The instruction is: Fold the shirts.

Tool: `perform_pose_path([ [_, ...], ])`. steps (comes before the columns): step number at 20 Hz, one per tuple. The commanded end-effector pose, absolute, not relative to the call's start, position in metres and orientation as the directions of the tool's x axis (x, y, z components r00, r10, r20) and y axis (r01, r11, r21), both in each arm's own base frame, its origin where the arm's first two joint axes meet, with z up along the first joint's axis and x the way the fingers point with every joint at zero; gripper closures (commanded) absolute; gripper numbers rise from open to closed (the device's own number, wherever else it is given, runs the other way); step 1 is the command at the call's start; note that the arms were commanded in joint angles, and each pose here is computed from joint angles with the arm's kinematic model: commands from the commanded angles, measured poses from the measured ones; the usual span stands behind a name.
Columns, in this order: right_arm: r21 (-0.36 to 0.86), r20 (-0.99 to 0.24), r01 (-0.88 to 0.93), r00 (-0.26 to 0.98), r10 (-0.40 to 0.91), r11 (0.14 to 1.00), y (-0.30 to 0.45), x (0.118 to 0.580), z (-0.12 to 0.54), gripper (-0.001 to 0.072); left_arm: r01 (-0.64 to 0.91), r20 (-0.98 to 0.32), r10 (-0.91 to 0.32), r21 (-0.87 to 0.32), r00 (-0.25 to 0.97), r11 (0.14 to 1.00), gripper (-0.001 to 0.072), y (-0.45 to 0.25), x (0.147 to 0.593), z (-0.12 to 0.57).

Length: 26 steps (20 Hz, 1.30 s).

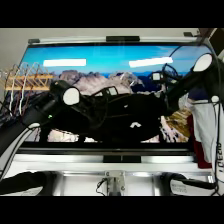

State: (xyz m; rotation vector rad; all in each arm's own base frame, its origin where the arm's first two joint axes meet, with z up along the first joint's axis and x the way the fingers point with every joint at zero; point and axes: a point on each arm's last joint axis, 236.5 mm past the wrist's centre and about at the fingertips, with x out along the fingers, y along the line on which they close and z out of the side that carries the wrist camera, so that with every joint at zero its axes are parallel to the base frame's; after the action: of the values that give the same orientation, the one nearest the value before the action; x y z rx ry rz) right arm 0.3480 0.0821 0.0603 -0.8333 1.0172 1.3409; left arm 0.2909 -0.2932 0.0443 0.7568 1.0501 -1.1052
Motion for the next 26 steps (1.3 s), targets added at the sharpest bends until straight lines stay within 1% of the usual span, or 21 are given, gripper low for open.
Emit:
perform_pose_path([
  [1,0.050,-0.936,-0.992,-0.006,0.352,0.117,0.078,0.342,0.078,0.0649,0.933,-0.957,-0.227,0.095,0.182,0.346,0.0005,-0.257,0.320,0.044],
  [3,0.027,-0.935,-0.988,0.029,0.353,0.152,0.078,0.337,0.092,0.0650,0.913,-0.945,-0.235,0.124,0.228,0.389,0.0005,-0.246,0.338,0.060],
  [7,0.016,-0.936,-0.974,0.065,0.347,0.227,0.077,0.329,0.109,0.0650,0.837,-0.893,-0.270,0.181,0.360,0.516,0.0004,-0.217,0.371,0.119],
  [9,0.030,-0.937,-0.966,0.062,0.345,0.255,0.077,0.324,0.112,0.0650,0.768,-0.863,-0.266,0.193,0.429,0.610,0.0006,-0.191,0.383,0.145],
  [11,0.049,-0.937,-0.958,0.054,0.344,0.284,0.077,0.319,0.115,0.0650,0.632,-0.848,-0.235,0.142,0.474,0.762,0.0025,-0.153,0.391,0.160],
  [12,0.050,-0.937,-0.955,0.056,0.344,0.293,0.077,0.318,0.117,0.0650,0.531,-0.852,-0.217,0.081,0.475,0.844,0.0027,-0.133,0.392,0.162],
  [13,0.049,-0.937,-0.951,0.061,0.344,0.304,0.077,0.317,0.118,0.0650,0.447,-0.862,-0.224,0.003,0.455,0.894,0.0033,-0.123,0.390,0.159],
  [14,0.048,-0.937,-0.947,0.067,0.344,0.318,0.077,0.317,0.120,0.0650,0.399,-0.871,-0.266,-0.090,0.413,0.913,0.0078,-0.123,0.385,0.151],
  [15,0.051,-0.937,-0.942,0.071,0.343,0.332,0.077,0.316,0.121,0.0651,0.353,-0.874,-0.317,-0.184,0.369,0.917,0.0213,-0.129,0.379,0.139],
  [16,0.054,-0.936,-0.937,0.073,0.343,0.345,0.077,0.315,0.123,0.0650,0.308,-0.869,-0.367,-0.268,0.331,0.913,0.0244,-0.140,0.373,0.125],
  [17,0.056,-0.936,-0.932,0.076,0.343,0.358,0.077,0.314,0.124,0.0650,0.276,-0.849,-0.438,-0.363,0.295,0.890,0.0244,-0.160,0.368,0.110],
  [18,0.055,-0.936,-0.930,0.079,0.343,0.365,0.077,0.314,0.125,0.0651,0.260,-0.810,-0.521,-0.460,0.269,0.849,0.0245,-0.184,0.363,0.099],
  [19,0.050,-0.936,-0.930,0.084,0.343,0.365,0.077,0.313,0.127,0.0651,0.234,-0.756,-0.606,-0.560,0.248,0.795,0.0247,-0.213,0.358,0.089],
  [20,0.048,-0.935,-0.929,0.086,0.343,0.366,0.077,0.313,0.128,0.0650,0.212,-0.700,-0.675,-0.640,0.233,0.738,0.0268,-0.241,0.351,0.080],
  [21,0.049,-0.935,-0.928,0.087,0.343,0.368,0.077,0.313,0.128,0.0651,0.207,-0.656,-0.718,-0.688,0.233,0.696,0.0325,-0.264,0.346,0.073],
  [23,0.052,-0.935,-0.926,0.086,0.343,0.374,0.077,0.313,0.128,0.0650,0.184,-0.593,-0.760,-0.742,0.268,0.644,0.0322,-0.300,0.345,0.066],
  [25,0.052,-0.935,-0.926,0.086,0.343,0.374,0.077,0.313,0.128,0.0650,0.186,-0.547,-0.778,-0.767,0.311,0.614,0.0310,-0.327,0.349,0.070],
  [26,0.052,-0.935,-0.926,0.086,0.343,0.374,0.077,0.313,0.128,0.0651,0.183,-0.527,-0.782,-0.777,0.332,0.602,0.0291,-0.337,0.351,0.072],
])
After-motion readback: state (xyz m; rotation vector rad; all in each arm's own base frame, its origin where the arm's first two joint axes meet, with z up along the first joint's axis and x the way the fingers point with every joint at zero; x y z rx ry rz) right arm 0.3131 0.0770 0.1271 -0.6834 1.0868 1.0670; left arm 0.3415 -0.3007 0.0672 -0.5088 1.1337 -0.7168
